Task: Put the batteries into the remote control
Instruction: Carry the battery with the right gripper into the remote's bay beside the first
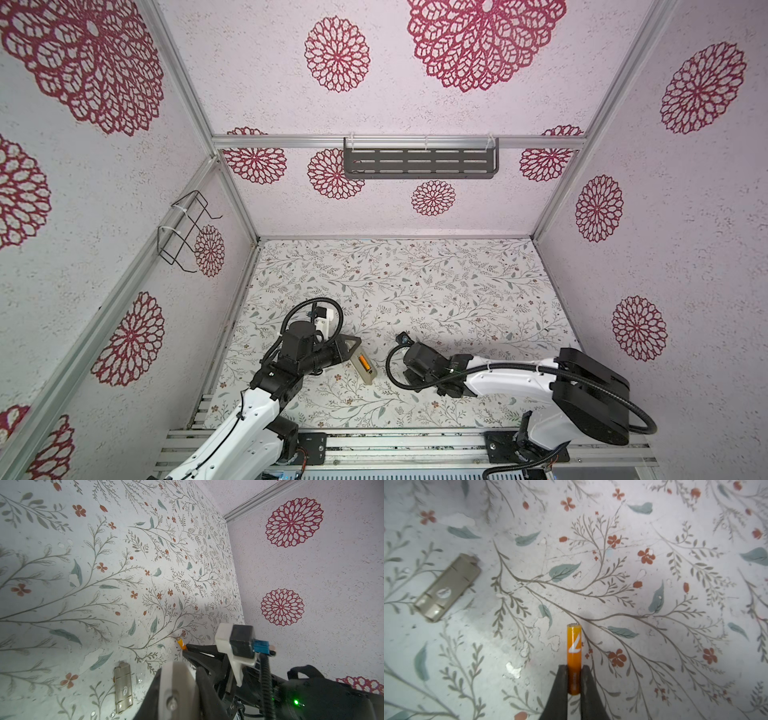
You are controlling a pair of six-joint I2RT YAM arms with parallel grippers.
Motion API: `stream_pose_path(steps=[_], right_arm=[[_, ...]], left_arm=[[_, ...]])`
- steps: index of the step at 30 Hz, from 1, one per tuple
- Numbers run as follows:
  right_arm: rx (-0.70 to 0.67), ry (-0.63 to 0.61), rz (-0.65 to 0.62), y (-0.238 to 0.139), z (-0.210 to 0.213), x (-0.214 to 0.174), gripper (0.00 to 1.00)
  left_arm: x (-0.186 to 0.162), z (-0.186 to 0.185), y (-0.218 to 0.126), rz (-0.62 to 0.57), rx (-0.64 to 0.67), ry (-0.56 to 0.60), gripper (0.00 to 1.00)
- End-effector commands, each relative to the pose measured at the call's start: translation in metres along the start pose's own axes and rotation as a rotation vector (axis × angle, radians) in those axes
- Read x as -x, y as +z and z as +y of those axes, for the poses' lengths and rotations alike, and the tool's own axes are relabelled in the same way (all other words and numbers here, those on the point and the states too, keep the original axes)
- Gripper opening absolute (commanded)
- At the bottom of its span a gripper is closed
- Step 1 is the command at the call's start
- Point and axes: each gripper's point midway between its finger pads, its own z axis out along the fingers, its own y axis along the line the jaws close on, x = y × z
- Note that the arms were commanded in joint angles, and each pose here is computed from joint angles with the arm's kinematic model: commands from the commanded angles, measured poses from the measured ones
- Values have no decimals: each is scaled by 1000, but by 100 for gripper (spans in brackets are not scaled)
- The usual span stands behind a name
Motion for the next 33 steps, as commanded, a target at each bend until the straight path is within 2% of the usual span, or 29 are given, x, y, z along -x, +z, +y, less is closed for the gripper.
stream_pose_path(steps=[1, 6, 9, 14, 21, 33], right_arm=[[52, -67, -153, -28, 8, 34, 0], [110, -129, -278, -73, 22, 62, 0], [105, -140, -266, -88, 22, 73, 0], [175, -215, -299, -118, 55, 95, 0], [193, -252, -266, -116, 79, 114, 0], [158, -255, -211, -110, 82, 121, 0]], left_arm=[[10, -14, -3, -46, -67, 30, 0], [13, -31, -9, -81, -164, 53, 0], [16, -43, -13, -100, -224, 67, 0], [17, -52, -16, -102, -269, 74, 0], [17, -52, -14, -100, -286, 56, 0], [16, -51, -13, -100, -286, 48, 0]])
